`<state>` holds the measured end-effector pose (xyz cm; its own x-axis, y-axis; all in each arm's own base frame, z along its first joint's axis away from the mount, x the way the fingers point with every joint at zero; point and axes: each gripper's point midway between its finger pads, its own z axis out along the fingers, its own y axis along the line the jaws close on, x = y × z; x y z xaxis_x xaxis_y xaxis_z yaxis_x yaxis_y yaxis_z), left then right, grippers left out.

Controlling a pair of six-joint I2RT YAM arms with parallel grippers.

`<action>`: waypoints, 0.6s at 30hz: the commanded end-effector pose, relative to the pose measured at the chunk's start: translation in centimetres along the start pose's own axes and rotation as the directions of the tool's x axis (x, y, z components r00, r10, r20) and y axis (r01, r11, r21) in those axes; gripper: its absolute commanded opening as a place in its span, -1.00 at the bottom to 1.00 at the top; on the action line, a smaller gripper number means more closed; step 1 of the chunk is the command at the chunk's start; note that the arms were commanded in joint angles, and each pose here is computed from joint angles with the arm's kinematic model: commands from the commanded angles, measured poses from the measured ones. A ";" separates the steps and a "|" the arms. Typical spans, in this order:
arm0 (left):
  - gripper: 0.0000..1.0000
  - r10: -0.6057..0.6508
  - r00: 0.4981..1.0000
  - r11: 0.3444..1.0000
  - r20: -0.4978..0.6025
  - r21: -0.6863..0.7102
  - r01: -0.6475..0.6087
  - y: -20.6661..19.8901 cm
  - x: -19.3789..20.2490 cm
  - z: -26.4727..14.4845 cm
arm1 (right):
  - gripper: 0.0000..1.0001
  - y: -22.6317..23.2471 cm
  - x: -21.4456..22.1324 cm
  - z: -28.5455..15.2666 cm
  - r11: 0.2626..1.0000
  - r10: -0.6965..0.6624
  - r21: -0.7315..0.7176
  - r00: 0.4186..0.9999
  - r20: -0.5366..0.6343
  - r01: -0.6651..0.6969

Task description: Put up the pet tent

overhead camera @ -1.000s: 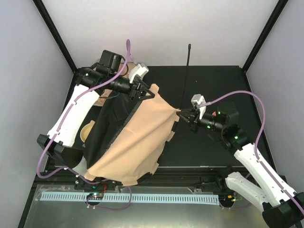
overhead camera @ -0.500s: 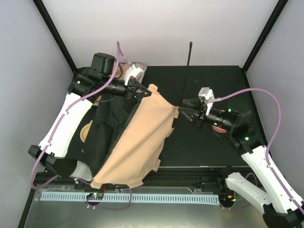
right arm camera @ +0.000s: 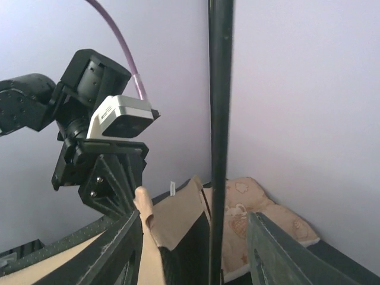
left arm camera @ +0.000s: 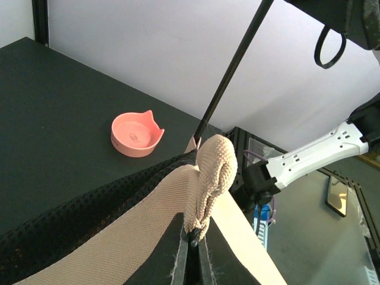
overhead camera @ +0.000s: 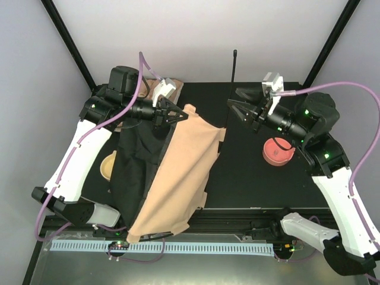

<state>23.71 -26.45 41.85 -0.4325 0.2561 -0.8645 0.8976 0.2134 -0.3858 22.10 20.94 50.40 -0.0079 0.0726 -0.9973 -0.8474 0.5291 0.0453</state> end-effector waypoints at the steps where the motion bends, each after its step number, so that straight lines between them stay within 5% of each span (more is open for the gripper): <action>1: -0.97 0.051 0.998 0.998 0.044 0.034 -0.053 -1.8 -1.1 -0.8 | -0.02 -0.1 -1.5 0.3 1.000 -0.020 0.004 1.000 0.008 0.020; 8: -0.97 0.056 0.997 0.998 0.050 0.035 -0.057 -2.2 -1.3 -1.0 | -0.34 -0.7 -3.5 0.6 0.997 -0.071 0.041 0.997 0.041 0.069; 18: -0.97 0.052 0.997 0.997 0.051 0.048 -0.054 -2.6 -1.2 -1.1 | -0.33 -0.7 -5.9 1.5 0.996 -0.089 0.017 0.993 0.071 0.088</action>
<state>22.96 -26.24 42.54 -0.4283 0.2455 -0.8697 0.9000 0.2027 -0.3860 23.36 21.15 55.40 0.0861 0.0802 -0.9931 -0.8329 0.5528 -0.0276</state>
